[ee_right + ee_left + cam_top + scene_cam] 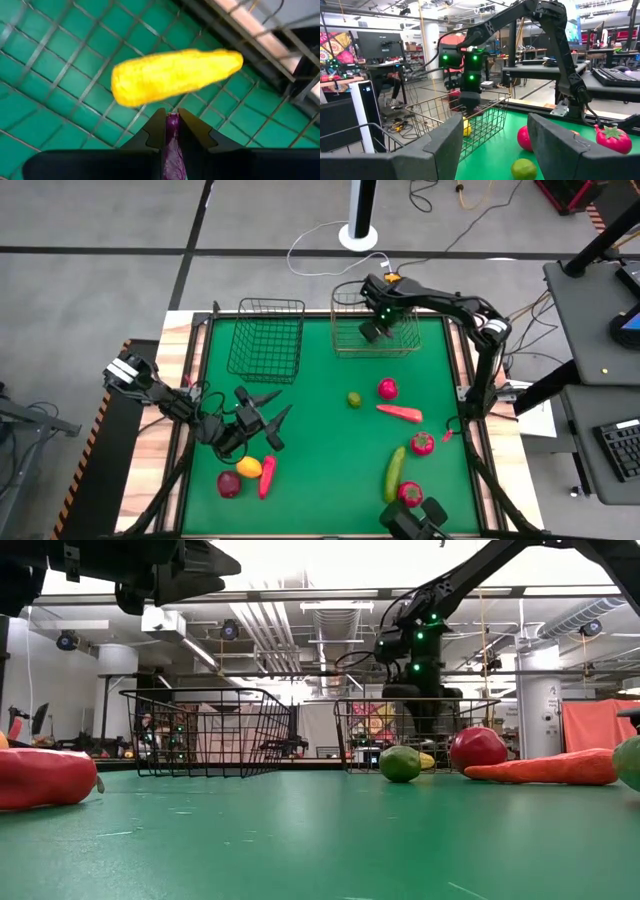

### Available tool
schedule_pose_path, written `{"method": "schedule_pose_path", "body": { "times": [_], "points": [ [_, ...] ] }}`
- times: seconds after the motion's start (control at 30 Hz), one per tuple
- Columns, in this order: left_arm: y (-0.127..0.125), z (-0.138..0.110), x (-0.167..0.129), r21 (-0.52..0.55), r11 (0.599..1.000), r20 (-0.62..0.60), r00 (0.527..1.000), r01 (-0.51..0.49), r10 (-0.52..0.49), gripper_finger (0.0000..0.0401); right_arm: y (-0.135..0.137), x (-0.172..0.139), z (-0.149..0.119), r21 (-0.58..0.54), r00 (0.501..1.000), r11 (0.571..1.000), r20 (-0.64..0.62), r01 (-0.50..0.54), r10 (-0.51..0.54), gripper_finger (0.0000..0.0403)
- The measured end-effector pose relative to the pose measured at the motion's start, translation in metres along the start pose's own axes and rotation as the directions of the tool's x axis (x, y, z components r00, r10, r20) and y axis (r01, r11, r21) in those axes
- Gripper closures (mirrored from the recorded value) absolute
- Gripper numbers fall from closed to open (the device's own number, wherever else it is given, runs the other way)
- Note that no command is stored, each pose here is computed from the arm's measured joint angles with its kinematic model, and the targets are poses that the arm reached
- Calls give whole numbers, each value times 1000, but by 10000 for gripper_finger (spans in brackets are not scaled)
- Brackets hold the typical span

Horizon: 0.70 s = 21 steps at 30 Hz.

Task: Sort produce into baskets
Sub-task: Put the eggplant into the gold wire basket

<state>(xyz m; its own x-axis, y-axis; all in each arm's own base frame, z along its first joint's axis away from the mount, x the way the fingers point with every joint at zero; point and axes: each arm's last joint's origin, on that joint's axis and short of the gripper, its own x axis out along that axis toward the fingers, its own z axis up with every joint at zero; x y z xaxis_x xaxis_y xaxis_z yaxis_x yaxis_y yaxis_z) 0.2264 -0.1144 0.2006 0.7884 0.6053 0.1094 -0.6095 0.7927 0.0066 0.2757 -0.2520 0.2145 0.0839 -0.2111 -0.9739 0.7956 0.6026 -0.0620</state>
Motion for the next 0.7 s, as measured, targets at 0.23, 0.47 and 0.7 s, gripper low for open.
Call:
{"method": "schedule_pose_path", "body": {
  "times": [0.23, 0.47, 0.7],
  "points": [
    [0, 0, 0, 0, 1000, 0, 1000, 1, -1, 198, 7, -13, 12, -135, 996, 991, 89, -14, 26, 369],
    [0, 0, 0, 2, 1000, 0, 1000, 1, -1, 198, 20, -20, 14, -592, 985, 805, 109, -44, 133, 369],
    [0, -1, 0, 4, 1000, -1, 1000, 1, -1, 198, 26, -20, 13, -729, 983, 684, 110, -21, 148, 369]
  ]
}}
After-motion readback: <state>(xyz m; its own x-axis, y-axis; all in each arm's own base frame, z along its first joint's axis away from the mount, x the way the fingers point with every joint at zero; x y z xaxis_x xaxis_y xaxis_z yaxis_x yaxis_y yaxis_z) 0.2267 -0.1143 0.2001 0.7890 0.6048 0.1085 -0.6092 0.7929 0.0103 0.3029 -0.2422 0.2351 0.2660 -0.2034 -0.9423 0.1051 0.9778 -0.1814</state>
